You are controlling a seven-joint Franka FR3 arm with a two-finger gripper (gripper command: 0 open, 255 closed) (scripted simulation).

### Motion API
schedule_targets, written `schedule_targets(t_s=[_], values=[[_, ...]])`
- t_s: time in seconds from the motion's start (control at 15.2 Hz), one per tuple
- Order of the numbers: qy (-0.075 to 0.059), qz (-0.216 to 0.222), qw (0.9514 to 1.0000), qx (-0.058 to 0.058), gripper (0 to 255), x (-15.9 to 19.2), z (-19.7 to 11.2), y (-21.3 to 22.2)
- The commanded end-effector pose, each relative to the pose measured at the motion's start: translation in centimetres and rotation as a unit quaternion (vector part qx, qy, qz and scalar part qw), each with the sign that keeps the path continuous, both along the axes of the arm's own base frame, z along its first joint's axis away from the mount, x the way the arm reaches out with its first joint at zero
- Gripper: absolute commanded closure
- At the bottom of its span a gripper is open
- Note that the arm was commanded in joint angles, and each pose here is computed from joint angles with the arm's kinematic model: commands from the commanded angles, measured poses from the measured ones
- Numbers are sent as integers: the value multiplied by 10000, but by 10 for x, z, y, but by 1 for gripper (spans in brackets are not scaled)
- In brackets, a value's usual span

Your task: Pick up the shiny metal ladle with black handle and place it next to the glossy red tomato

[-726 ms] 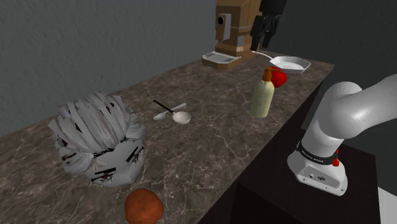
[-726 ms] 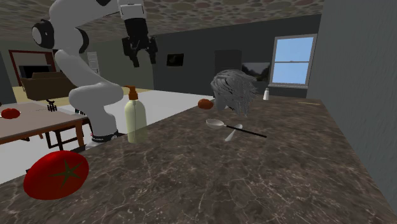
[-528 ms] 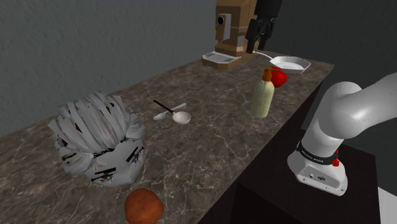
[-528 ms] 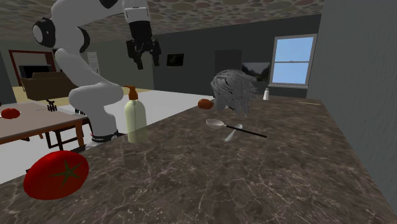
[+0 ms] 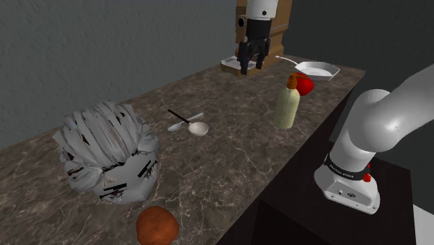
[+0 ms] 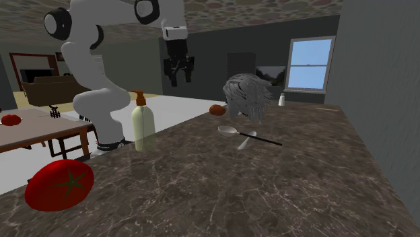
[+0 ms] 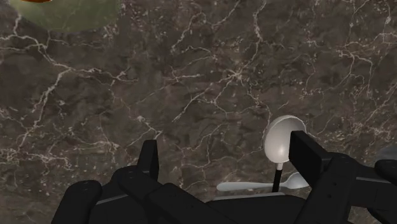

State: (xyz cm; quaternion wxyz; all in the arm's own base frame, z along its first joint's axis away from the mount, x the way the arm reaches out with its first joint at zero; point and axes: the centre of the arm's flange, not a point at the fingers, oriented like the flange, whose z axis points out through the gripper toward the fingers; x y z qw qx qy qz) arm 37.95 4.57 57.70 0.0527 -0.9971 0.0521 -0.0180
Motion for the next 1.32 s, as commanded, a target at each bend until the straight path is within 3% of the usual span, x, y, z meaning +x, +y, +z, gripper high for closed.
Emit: schedule_targets(t_s=[0.0,1.25], values=[[43,-18,10000,-30,0,19,-15,13],[503,-153,9981,-332,0,202,-161,136]])
